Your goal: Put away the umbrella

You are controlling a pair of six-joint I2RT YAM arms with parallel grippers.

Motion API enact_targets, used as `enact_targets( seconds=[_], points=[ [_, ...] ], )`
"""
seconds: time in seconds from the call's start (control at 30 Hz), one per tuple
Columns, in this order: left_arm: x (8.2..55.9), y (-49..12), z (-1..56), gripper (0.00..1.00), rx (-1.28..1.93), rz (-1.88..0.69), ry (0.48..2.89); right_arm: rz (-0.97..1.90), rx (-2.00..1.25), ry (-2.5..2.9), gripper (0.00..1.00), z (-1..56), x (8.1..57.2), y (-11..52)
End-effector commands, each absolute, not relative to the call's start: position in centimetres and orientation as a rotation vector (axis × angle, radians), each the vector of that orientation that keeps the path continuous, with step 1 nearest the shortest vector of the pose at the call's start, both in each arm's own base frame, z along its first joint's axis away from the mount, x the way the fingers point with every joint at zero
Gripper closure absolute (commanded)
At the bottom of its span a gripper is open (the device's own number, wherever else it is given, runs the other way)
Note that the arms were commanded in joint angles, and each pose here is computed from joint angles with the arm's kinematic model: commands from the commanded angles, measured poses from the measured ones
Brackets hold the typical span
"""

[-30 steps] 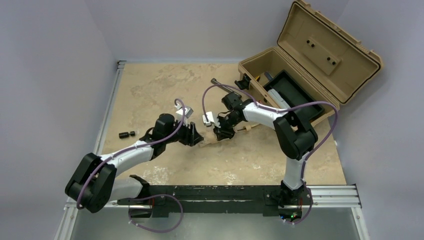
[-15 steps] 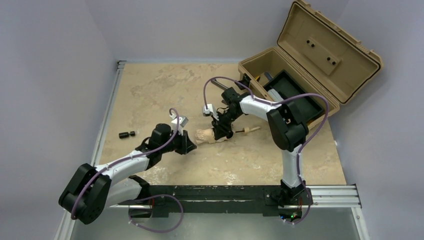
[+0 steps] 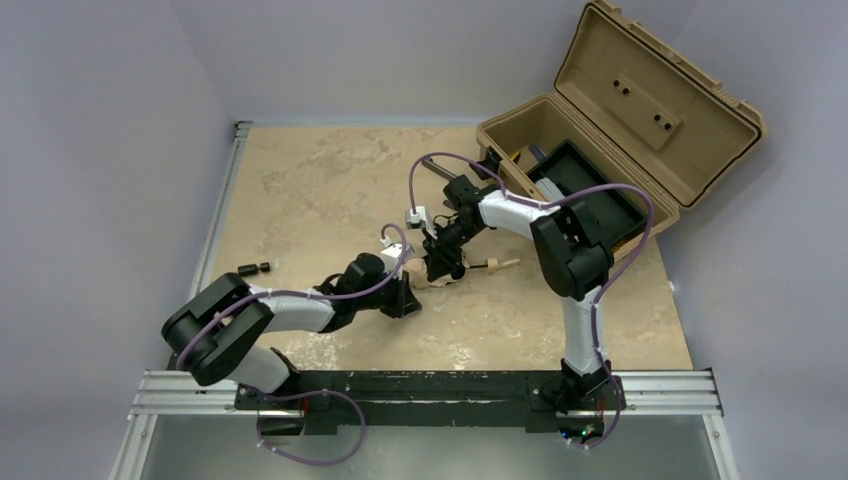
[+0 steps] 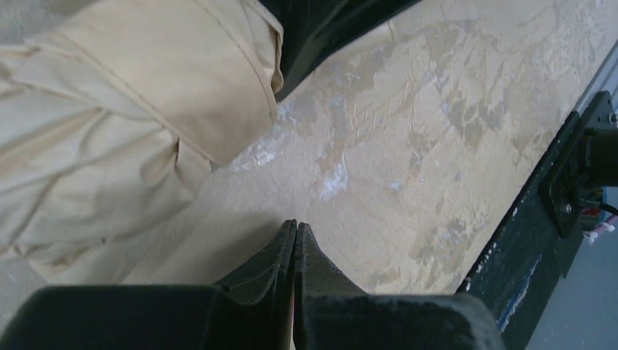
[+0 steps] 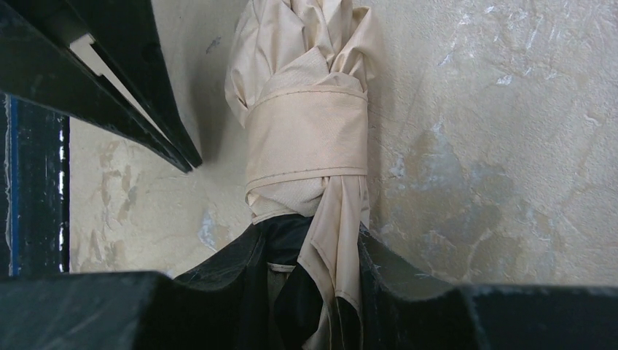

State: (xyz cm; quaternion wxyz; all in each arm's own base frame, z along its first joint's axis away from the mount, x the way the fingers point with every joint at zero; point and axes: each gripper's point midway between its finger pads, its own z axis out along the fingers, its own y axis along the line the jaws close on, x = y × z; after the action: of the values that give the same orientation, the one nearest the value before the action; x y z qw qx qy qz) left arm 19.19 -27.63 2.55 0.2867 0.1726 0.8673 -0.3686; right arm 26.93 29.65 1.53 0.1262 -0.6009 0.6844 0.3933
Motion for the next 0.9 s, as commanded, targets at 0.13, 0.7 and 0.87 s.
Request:
enact_targets(
  seconds=[0.13,0.7,0.87],
  points=[
    [24.8,-29.8,5.2,1.00,0.266,-0.915,2.171,1.060,-1.885,2.432,1.00,-6.3,20.9,23.4],
    [28.0,-26.2,0.1,1.00,0.016,-0.451,2.336,1.059,-1.890,2.424,1.00,-6.3,21.0,23.4],
    [25.5,-27.5,4.7,1.00,0.183,-0.681,2.242,1.022,-1.912,2.400,0.98,-6.2,21.3,23.2]
  ],
)
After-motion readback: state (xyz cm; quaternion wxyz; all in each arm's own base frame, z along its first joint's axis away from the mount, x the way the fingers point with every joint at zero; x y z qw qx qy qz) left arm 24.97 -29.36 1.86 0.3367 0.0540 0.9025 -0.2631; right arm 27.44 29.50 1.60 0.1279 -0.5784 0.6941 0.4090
